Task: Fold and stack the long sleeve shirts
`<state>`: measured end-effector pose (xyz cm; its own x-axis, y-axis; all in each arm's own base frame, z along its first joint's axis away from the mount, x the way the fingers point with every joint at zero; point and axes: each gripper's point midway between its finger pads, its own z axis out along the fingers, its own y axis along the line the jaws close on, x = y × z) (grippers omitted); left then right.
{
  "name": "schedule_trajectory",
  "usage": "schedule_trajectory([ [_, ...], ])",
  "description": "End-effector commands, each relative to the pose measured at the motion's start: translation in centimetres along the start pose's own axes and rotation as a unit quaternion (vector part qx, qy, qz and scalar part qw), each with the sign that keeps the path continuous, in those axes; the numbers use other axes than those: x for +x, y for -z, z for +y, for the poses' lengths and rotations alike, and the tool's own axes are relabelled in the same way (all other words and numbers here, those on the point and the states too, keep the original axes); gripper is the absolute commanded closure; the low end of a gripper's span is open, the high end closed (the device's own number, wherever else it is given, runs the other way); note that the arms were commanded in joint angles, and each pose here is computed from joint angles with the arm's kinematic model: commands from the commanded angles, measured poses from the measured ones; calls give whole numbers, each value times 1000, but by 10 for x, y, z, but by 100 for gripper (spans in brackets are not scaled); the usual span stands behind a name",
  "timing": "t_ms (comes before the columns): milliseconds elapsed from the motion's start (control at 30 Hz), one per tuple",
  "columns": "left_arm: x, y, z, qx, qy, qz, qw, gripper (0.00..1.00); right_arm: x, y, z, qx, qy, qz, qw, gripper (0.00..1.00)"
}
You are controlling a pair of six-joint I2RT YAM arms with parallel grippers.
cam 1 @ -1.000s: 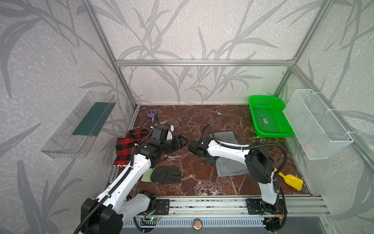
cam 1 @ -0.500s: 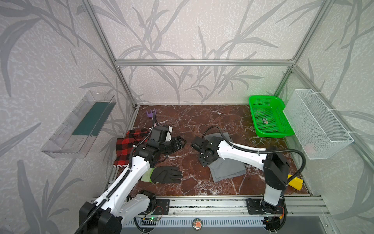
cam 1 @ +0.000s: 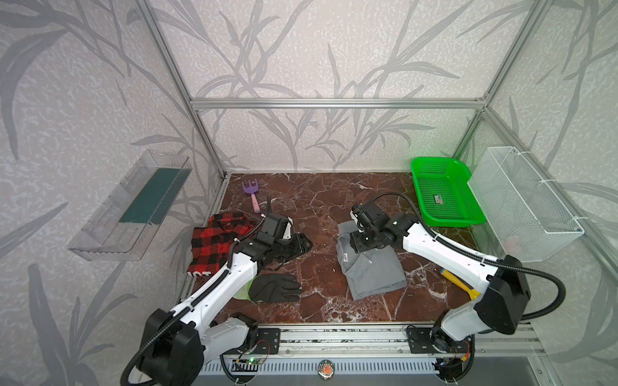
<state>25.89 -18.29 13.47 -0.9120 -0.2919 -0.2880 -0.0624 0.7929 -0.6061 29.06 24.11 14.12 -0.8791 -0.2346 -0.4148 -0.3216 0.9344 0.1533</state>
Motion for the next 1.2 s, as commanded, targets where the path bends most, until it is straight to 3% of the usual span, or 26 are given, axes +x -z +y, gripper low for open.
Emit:
schedule_trajectory([
  [0,11,-13,-9,8,-11,2,1000,36,-3,-24,-15,-18,-2,23,1000,52],
  [200,35,-31,-21,11,-37,18,999,40,15,-46,-33,8,-6,55,998,60],
  [267,44,-34,-26,5,-57,22,998,41,25,-41,-58,51,-29,55,997,59],
  [367,59,-32,-33,-14,-99,12,995,40,43,-25,-90,60,-83,30,994,55],
  [500,81,-38,-36,3,-134,13,991,40,69,-16,-110,78,-113,2,991,54],
  [600,92,-51,-30,-5,-144,33,989,41,87,-20,-116,89,-132,15,987,56],
  [800,101,-80,-28,-3,-142,55,988,44,124,-42,-112,72,-147,76,984,61],
  [1167,89,-121,-54,8,-147,70,987,44,183,-54,-58,-1,-167,102,981,65],
])
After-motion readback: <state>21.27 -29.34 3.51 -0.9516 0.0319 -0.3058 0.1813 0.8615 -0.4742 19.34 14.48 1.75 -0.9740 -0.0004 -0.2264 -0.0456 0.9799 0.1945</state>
